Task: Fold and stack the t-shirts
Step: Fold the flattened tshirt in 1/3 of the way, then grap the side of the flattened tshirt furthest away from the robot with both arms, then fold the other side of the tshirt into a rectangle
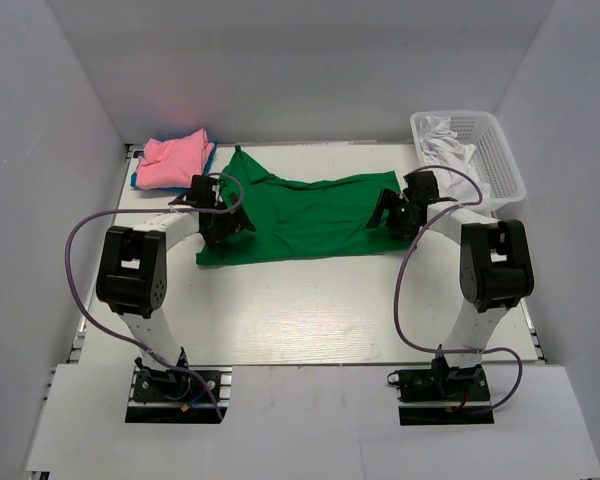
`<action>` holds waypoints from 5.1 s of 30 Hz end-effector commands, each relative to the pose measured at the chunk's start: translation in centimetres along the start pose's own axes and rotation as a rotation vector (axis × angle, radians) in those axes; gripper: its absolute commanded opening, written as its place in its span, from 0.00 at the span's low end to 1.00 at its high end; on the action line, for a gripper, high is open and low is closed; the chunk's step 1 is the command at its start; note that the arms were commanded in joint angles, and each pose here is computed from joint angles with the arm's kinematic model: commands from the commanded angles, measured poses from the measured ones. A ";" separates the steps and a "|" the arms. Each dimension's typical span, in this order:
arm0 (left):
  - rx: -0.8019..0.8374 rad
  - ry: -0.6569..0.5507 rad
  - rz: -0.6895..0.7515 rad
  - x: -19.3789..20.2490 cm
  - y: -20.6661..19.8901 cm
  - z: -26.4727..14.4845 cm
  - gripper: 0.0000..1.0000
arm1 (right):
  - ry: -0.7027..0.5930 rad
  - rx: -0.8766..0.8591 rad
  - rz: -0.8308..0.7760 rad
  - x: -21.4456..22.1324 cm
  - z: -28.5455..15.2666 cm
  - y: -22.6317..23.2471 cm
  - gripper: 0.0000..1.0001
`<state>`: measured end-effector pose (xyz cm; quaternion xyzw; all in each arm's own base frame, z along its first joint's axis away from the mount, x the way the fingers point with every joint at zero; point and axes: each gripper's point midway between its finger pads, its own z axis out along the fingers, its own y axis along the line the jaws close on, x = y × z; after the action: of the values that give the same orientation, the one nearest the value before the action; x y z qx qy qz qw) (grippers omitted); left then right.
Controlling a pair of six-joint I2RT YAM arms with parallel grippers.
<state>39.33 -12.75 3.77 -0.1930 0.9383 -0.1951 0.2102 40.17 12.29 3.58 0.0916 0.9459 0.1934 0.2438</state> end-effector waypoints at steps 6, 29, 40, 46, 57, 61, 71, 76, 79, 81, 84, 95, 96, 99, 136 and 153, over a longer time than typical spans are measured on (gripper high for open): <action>-0.063 0.128 -0.027 6.0 3.1 -2.1 1.00 | 0.131 0.052 0.087 7.4 -0.9 -2.9 0.90; -0.113 -0.208 0.012 -5.7 -1.7 -10.2 1.00 | -0.122 -0.038 -0.131 1.0 -12.6 4.1 0.90; -0.329 -0.218 0.074 -15.7 -1.9 -0.3 1.00 | -0.125 0.017 -0.090 -3.3 -10.8 4.8 0.90; -0.283 -0.224 0.075 -15.9 -2.3 1.6 0.92 | -0.094 0.048 -0.075 -3.1 -9.9 4.3 0.90; -0.281 -0.158 0.064 -14.2 -0.9 5.7 0.57 | -0.061 0.110 -0.055 -2.4 -9.4 2.8 0.90; -0.264 -0.182 0.053 -14.7 -1.3 5.8 0.20 | -0.059 0.115 -0.065 -2.3 -9.4 2.7 0.90; -0.276 -0.198 0.044 -15.0 -1.4 5.1 0.00 | -0.142 0.246 -0.038 -4.7 -8.5 0.8 0.90; -0.255 -0.191 0.044 -14.6 -1.9 3.6 0.00 | -0.182 0.276 -0.012 -7.4 -6.3 1.2 0.90; -0.220 -0.204 0.047 -14.8 -2.9 2.4 0.00 | -0.173 0.331 0.001 -7.9 -4.3 0.4 0.90; -0.207 -0.201 0.047 -14.7 -3.1 2.0 0.00 | -0.180 0.376 -0.005 -8.3 -3.0 -0.5 0.89; -0.190 -0.191 0.048 -14.1 -3.3 1.6 0.00 | -0.196 0.407 -0.008 -8.6 -1.3 -1.5 0.89; -0.146 -0.162 0.049 -13.4 -4.1 0.8 0.00 | -0.204 0.430 -0.033 -8.1 2.1 -3.3 0.80; -0.154 -0.151 0.048 -13.0 -3.8 1.1 0.00 | -0.215 0.432 -0.034 -8.3 2.3 -3.4 0.80; -0.135 -0.141 0.058 -12.5 -4.1 0.4 0.00 | -0.202 0.426 -0.050 -8.0 3.0 -3.4 0.75; -0.123 0.004 -0.012 -1.1 -1.6 -11.5 0.00 | -0.292 0.393 -0.098 -7.2 -2.6 -2.5 0.00; -0.080 0.144 -0.145 12.7 3.5 -18.8 0.00 | -0.357 0.377 -0.117 -6.4 -6.9 -2.5 0.00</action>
<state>19.97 -9.74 12.77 -0.2482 0.9469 -0.1680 0.1160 41.51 6.52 8.82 0.1129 0.9239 -0.0149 0.3653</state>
